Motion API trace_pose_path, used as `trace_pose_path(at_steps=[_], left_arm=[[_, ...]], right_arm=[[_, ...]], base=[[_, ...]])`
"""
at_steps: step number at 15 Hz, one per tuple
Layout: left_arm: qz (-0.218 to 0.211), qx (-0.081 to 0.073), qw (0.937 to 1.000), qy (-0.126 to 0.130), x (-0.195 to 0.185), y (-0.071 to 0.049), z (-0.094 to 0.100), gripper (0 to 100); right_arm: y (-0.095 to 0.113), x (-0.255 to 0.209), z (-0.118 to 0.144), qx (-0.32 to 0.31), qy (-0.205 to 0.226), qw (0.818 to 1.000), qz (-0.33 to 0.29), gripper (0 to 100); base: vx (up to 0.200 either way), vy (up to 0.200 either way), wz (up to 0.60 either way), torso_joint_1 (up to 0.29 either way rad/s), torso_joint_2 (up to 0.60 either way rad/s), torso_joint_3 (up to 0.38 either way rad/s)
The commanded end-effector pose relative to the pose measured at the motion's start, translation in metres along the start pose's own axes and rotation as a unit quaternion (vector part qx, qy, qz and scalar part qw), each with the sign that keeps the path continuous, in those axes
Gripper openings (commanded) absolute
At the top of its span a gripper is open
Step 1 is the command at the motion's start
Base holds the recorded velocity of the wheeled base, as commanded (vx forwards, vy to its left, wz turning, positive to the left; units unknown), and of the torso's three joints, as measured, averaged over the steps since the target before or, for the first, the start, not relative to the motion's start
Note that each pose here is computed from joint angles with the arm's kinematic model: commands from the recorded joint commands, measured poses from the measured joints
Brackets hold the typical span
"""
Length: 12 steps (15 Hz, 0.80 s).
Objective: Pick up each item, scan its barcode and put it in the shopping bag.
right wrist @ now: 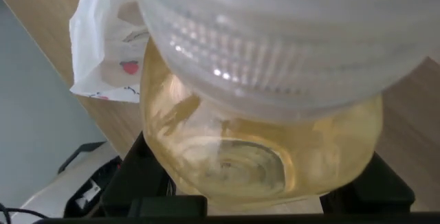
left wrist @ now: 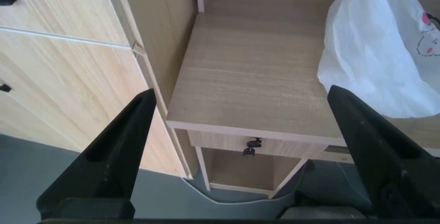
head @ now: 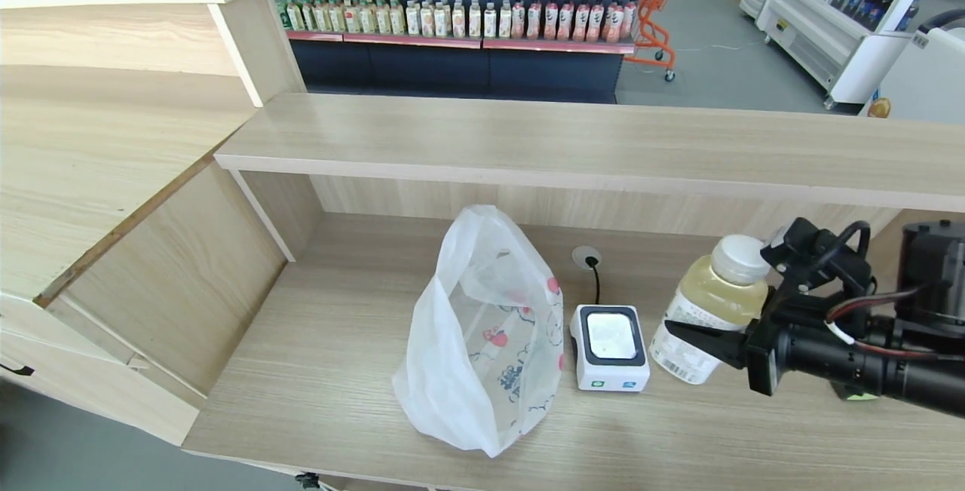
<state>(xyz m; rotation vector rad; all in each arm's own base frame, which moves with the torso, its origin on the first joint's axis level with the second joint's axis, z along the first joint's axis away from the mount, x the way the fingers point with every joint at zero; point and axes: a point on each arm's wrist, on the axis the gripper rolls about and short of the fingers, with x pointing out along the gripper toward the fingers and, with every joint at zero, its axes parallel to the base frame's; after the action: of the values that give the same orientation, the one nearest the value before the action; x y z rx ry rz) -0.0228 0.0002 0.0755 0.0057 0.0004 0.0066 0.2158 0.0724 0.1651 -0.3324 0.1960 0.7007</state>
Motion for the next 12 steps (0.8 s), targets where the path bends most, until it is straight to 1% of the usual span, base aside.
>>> trace_pose_path(at_steps=[1,2,3,4,6,9,12], left_arm=[[0.000,0.000,1.0000,0.001,0.000,0.000,0.000,100],[0.000,0.000,1.0000,0.001,0.000,0.000,0.000,100],[0.000,0.000,1.0000,0.000,0.000,0.000,0.000,100],[0.001,0.000,1.0000,0.000,0.000,0.000,0.000,100],[0.001,0.000,1.0000,0.000,0.000,0.000,0.000,100],[0.000,0.000,1.0000,0.000,0.000,0.000,0.000,100],[0.000,0.000,1.0000,0.001,0.000,0.000,0.000,100]], right_arm=[[-0.015,0.039,-0.006,-0.043,0.010,0.999,0.004,0],[-0.015,0.039,-0.006,-0.043,0.010,0.999,0.004,0],[-0.029,0.064,-0.010,-0.105,-0.015,0.994,-0.013,0],[-0.032,0.076,-0.012,-0.132,-0.032,0.991,-0.015,0],[-0.033,0.089,-0.021,-0.149,-0.043,0.988,-0.006,0],[-0.033,0.104,-0.039,-0.193,-0.066,0.978,0.040,0],[-0.047,0.112,-0.060,-0.234,-0.087,0.966,0.069,0]], base=[[0.000,0.000,0.00,0.000,0.00,0.000],[0.000,0.000,0.00,0.000,0.00,0.000],[0.000,0.000,0.00,0.000,0.00,0.000],[0.000,0.000,0.00,0.000,0.00,0.000],[0.000,0.000,0.00,0.000,0.00,0.000],[0.000,0.000,0.00,0.000,0.00,0.000],[0.000,0.000,0.00,0.000,0.00,0.000]])
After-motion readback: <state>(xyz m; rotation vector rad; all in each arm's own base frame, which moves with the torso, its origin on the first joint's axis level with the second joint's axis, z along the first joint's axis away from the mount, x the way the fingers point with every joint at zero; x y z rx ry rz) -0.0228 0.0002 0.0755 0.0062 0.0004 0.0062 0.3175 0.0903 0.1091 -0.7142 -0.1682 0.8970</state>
